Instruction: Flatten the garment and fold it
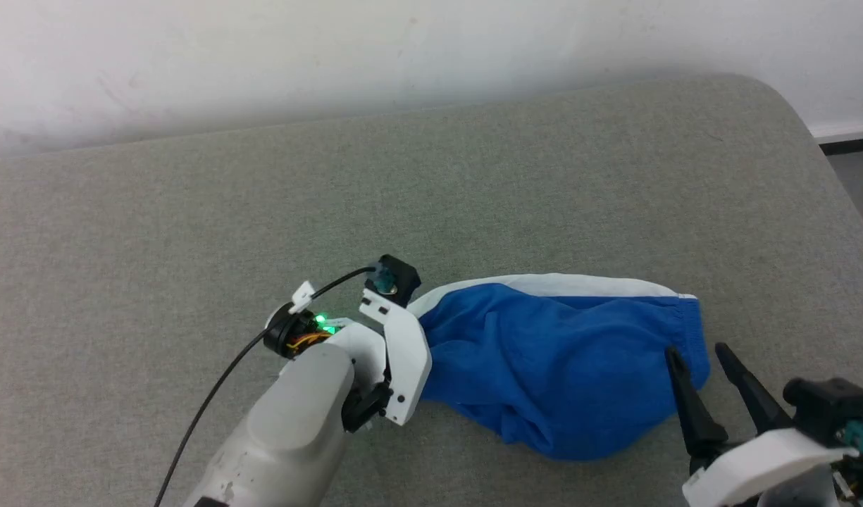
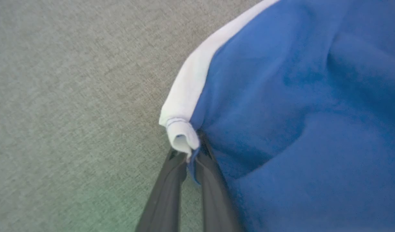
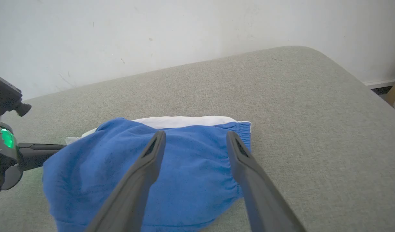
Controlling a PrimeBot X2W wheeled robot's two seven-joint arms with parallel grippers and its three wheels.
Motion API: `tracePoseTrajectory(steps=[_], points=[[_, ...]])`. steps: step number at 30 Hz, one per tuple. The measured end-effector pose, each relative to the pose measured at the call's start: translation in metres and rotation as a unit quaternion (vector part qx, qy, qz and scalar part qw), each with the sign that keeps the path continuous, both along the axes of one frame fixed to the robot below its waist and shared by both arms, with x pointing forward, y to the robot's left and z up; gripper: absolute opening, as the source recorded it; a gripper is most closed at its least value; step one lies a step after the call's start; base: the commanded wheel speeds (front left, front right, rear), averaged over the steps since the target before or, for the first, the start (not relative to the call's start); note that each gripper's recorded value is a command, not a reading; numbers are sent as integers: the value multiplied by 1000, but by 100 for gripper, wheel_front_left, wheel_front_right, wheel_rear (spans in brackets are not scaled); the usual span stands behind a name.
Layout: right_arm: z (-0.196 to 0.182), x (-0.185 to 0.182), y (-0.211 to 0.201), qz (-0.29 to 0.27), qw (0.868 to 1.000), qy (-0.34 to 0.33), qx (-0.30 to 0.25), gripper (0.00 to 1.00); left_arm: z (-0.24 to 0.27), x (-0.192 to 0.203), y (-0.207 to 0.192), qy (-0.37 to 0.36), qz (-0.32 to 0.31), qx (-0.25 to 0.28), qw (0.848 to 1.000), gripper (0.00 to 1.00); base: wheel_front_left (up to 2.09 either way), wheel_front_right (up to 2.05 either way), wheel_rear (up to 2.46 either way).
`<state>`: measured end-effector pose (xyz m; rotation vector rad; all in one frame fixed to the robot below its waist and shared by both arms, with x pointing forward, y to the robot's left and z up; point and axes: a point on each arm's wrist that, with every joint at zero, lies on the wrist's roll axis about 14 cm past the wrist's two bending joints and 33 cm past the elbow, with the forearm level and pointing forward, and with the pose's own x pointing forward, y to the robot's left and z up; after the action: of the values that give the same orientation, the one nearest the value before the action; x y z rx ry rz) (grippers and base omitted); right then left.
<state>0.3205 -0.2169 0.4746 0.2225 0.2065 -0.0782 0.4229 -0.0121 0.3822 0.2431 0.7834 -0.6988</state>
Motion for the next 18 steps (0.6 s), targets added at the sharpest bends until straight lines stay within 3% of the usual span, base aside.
tracePoseTrajectory(steps=[7, 12, 15, 18], points=[[-6, 33, -21, 16, 999, 39, -11, 100, 16, 10, 22, -56, 72, -72, 993, 0, 0, 0, 0], [-20, 70, -27, 61, 991, 116, -17, 100, 33, 13, 31, -92, 90, -105, 986, 0, 0, 0, 0], [-38, 87, -24, 94, 977, 188, -26, 100, 44, 17, 30, -111, 94, -124, 982, 0, 0, 0, 0], [-62, 92, -17, 126, 954, 270, -36, 100, 49, 20, 31, -121, 99, -136, 978, 0, 0, 0, 0]])
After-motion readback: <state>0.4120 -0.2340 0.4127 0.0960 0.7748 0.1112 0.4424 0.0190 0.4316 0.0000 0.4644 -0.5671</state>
